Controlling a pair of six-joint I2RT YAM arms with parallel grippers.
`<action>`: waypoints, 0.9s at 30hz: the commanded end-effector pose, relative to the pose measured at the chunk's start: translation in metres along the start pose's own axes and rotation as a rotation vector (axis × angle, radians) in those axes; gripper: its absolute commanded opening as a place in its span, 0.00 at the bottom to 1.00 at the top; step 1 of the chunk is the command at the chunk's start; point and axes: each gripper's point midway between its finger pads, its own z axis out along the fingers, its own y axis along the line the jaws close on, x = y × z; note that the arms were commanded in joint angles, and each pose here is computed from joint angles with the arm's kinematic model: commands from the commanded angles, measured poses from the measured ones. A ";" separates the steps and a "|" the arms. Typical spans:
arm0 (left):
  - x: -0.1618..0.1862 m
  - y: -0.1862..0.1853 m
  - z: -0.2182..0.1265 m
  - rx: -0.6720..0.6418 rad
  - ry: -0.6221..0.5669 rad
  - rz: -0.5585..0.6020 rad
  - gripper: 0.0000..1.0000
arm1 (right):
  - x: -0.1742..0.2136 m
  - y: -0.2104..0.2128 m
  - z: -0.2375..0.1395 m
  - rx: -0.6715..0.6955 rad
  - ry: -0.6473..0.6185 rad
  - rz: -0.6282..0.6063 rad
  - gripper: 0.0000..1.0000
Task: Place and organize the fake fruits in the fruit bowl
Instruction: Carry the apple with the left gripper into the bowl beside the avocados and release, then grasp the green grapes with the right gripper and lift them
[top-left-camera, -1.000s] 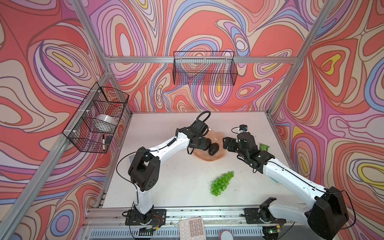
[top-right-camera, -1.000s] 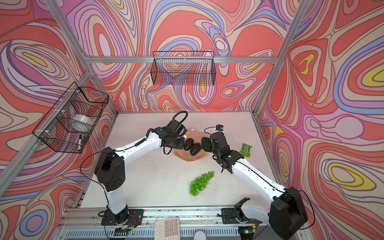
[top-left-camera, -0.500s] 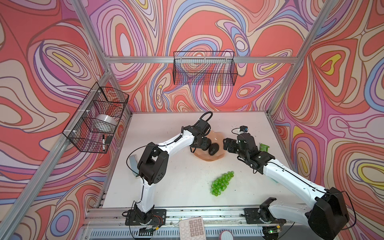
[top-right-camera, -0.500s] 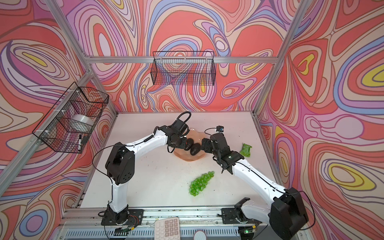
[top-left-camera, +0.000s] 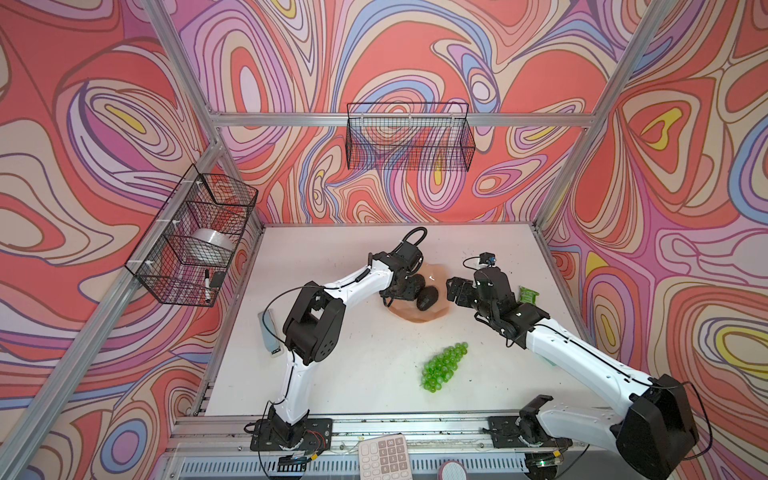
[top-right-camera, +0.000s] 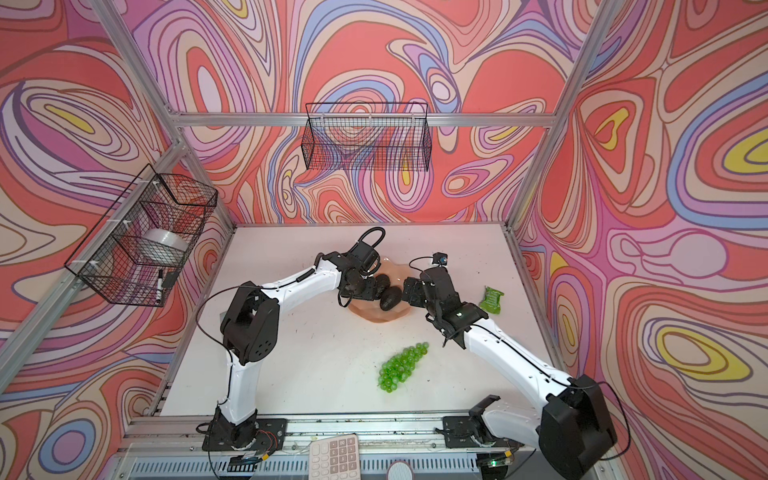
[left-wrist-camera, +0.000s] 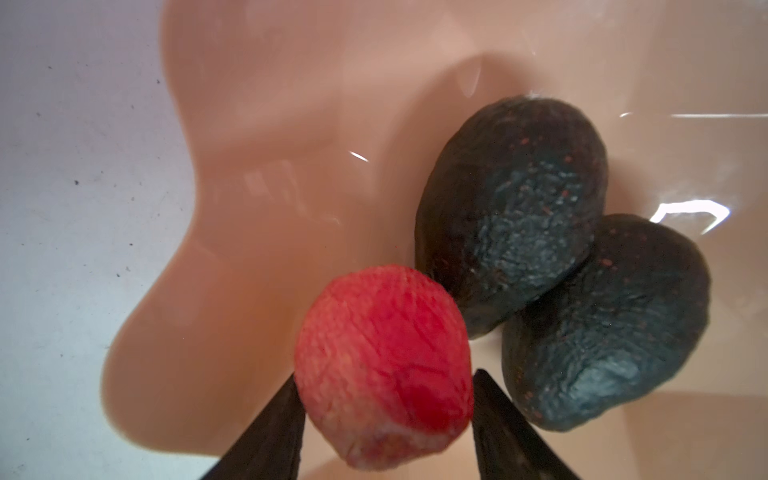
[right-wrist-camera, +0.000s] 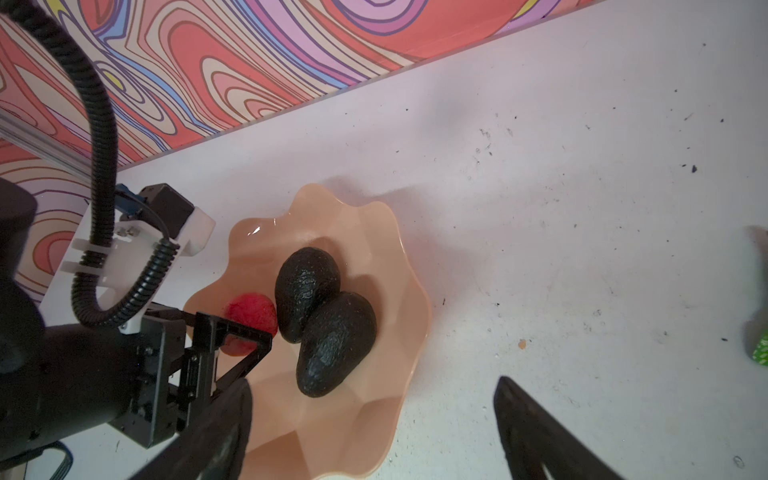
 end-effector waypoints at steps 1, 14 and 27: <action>-0.004 0.007 -0.016 -0.018 -0.017 -0.017 0.68 | 0.002 -0.003 -0.003 0.009 0.005 0.003 0.93; -0.038 0.028 -0.122 0.017 -0.353 -0.071 0.85 | 0.055 -0.019 -0.018 0.109 0.187 0.002 0.89; -0.010 0.110 -0.223 -0.086 -0.752 -0.199 0.98 | 0.164 -0.009 -0.067 0.222 0.354 0.055 0.90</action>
